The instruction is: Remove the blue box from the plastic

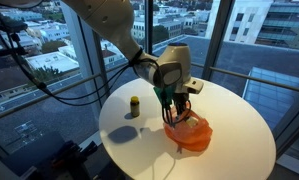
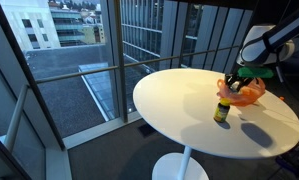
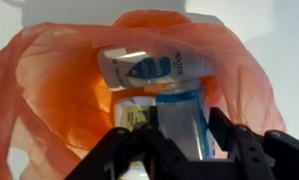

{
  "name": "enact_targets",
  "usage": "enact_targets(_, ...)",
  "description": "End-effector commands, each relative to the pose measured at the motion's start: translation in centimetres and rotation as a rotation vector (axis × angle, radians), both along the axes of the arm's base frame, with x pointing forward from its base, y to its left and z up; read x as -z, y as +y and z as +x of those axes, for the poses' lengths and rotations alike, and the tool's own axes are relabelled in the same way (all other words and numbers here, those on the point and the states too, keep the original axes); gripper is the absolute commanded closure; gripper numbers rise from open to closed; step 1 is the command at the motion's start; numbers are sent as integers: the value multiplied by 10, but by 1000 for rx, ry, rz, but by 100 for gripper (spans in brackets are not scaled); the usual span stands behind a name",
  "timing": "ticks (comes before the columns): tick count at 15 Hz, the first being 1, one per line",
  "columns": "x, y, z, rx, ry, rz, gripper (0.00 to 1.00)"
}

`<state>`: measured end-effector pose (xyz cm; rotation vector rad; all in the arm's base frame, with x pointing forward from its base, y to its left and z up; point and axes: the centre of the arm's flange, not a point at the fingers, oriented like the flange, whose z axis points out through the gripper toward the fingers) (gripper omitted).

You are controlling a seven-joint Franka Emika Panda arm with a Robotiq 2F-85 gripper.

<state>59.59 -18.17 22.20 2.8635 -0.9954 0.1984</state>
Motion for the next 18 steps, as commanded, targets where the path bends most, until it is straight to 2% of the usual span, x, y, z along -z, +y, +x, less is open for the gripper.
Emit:
enact_targets(1,-17,6,-2,3,-25,-12,74)
enact_targets(2,-22,7,-3,0,-30,-10,81)
enact_targets(3,-28,10,-4,-6,-37,-7,81)
enact_targets(12,-77,33,-16,-32,-80,-5,81)
enact_targets(18,-102,53,-32,-67,-40,29,81)
